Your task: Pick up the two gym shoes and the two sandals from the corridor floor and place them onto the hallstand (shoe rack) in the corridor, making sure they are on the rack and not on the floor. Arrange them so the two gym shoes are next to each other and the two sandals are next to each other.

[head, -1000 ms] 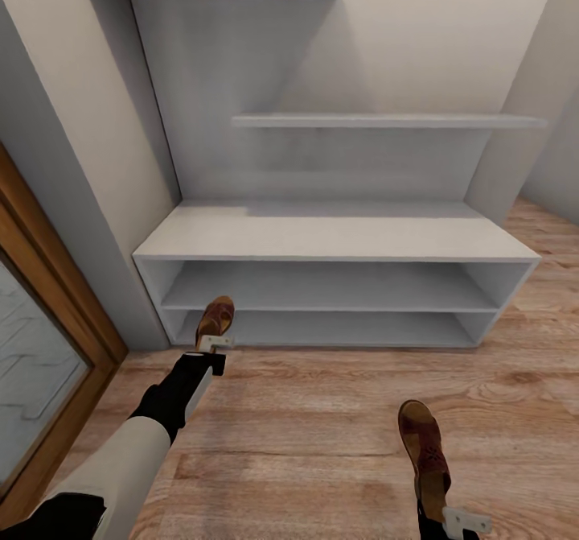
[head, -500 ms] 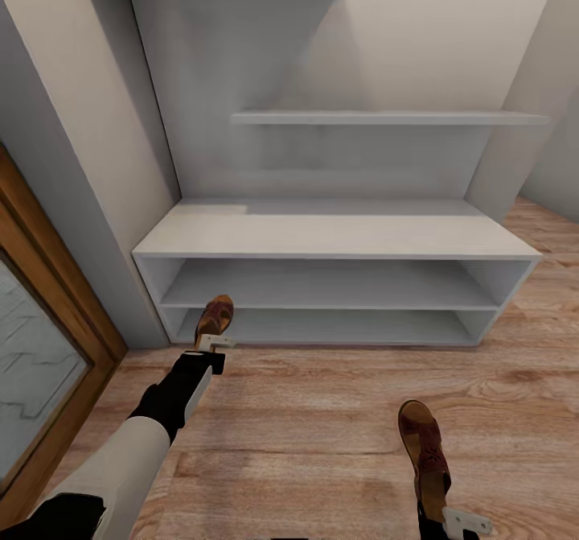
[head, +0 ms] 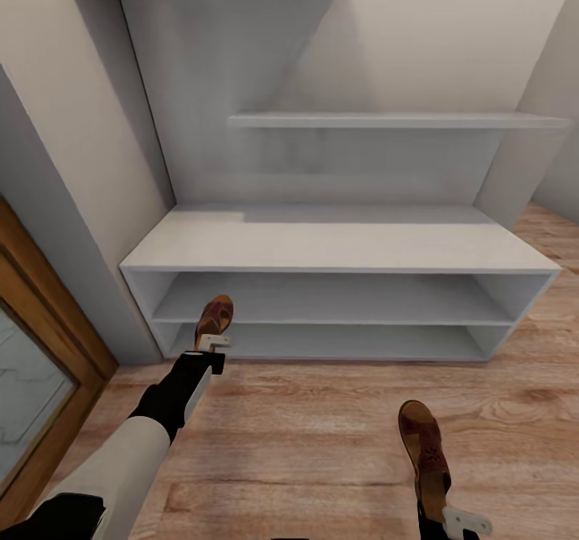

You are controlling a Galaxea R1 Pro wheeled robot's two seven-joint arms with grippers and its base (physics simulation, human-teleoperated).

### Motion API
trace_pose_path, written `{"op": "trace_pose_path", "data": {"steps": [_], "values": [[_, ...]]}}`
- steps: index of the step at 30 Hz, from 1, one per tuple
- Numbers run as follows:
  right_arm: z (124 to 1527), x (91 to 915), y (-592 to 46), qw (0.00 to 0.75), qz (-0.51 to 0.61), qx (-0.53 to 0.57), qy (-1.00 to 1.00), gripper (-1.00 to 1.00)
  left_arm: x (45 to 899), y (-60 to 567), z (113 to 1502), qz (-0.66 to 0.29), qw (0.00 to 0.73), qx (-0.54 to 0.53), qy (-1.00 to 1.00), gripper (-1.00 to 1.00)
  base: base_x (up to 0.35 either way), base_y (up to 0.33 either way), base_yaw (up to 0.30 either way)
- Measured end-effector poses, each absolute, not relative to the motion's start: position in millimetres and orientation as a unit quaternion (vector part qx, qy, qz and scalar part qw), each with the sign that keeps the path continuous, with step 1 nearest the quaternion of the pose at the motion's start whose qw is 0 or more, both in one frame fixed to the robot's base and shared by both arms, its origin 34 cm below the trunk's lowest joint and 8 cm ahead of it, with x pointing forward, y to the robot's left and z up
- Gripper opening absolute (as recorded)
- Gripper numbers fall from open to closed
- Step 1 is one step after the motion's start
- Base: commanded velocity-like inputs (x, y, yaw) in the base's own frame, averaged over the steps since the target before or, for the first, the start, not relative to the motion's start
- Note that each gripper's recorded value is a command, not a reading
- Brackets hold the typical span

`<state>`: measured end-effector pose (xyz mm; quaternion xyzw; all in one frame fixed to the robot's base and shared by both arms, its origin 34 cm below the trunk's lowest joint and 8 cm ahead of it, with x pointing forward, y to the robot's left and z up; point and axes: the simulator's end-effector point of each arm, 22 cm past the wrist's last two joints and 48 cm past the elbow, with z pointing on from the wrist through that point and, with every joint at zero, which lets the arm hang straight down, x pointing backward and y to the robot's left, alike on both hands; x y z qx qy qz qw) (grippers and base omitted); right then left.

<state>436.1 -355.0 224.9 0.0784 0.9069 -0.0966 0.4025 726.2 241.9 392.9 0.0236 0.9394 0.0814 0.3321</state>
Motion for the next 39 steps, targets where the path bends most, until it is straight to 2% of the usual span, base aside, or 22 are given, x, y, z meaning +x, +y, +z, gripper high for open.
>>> {"op": "trace_pose_path", "data": {"steps": [12, 21, 31, 39], "values": [[225.1, 436.2, -355.0, 0.403, -0.096, 0.078, 0.907, -1.00, 726.2, 242.6, 393.3, 0.081, 0.332, 0.022, 0.939, -1.00, 0.218, 0.000, 0.000], [224.8, 436.0, -355.1, 0.402, -0.097, 0.079, 0.907, -1.00, 726.4, 242.1, 393.0, 0.080, 0.333, 0.022, 0.939, -1.00, 0.062, 0.000, 0.000], [224.9, 435.8, -355.0, 0.402, -0.097, 0.078, 0.907, -1.00, 726.2, 242.7, 393.2, 0.082, 0.332, 0.022, 0.939, -1.00, 0.235, 0.000, 0.000], [224.6, 435.7, -355.1, 0.402, -0.097, 0.079, 0.907, -1.00, 726.0, 242.8, 392.8, 0.081, 0.332, 0.021, 0.939, -1.00, 0.067, 0.001, 0.000]]}}
